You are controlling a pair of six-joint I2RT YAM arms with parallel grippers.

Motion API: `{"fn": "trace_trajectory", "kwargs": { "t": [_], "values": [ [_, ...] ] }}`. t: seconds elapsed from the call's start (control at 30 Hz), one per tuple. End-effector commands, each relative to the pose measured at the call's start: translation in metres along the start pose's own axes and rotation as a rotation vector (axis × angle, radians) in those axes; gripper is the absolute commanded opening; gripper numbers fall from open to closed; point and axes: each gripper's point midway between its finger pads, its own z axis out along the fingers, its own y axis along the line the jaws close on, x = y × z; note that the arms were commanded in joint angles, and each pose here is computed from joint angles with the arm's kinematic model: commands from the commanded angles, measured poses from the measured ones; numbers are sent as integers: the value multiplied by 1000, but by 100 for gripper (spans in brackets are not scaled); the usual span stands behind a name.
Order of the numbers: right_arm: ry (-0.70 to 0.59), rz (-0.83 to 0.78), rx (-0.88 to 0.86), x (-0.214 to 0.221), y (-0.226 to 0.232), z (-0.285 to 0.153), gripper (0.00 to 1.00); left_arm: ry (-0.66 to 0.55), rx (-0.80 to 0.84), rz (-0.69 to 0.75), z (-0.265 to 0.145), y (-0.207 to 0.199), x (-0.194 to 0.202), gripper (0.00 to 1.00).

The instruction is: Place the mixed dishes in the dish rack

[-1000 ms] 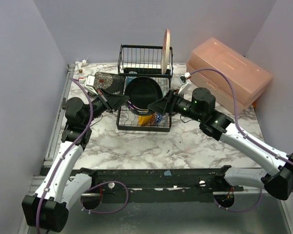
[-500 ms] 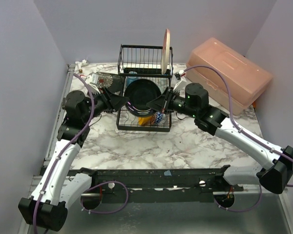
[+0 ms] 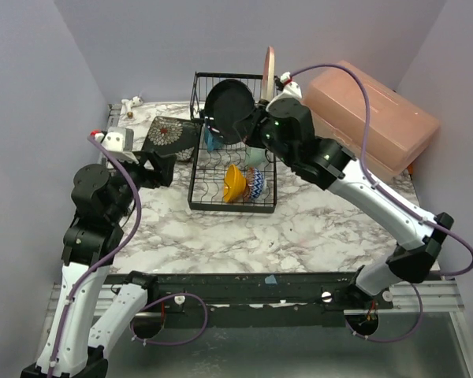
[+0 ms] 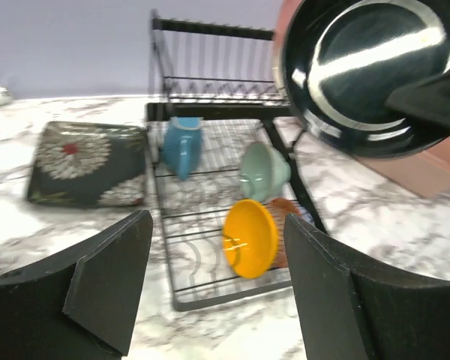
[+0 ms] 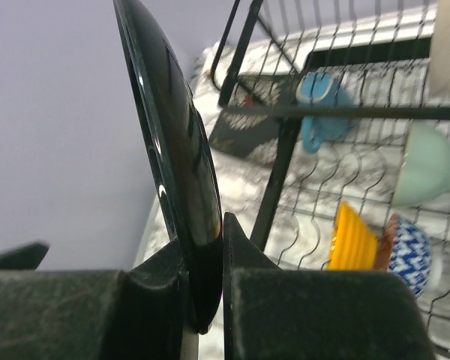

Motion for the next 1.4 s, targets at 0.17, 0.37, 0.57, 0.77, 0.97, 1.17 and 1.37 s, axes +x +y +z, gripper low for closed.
{"fn": "trace_trajectory", "kwargs": {
  "t": [0.17,0.37,0.57,0.77,0.97,1.17,1.37],
  "values": [
    [-202,-268,473,-53,-32,31,0,15,-271,140,0,67,53,74],
    [-308,-382,609,-70,-36,49,0,6,-260,140,0,66,54,74],
    [-433,-474,769,-85,-46,55,0,24,-236,134,4,62,60,73],
    [-522,-552,898,-90,-52,63,0,28,-234,132,4,62,61,73],
    [-536,-650,967,-81,-58,77,0,24,-231,134,3,61,61,73],
    [-469,-645,843,-63,-53,109,0,24,-221,134,4,60,61,73],
    [-436,-607,793,-62,-60,122,0,26,-219,132,4,59,62,73]
  ]
}}
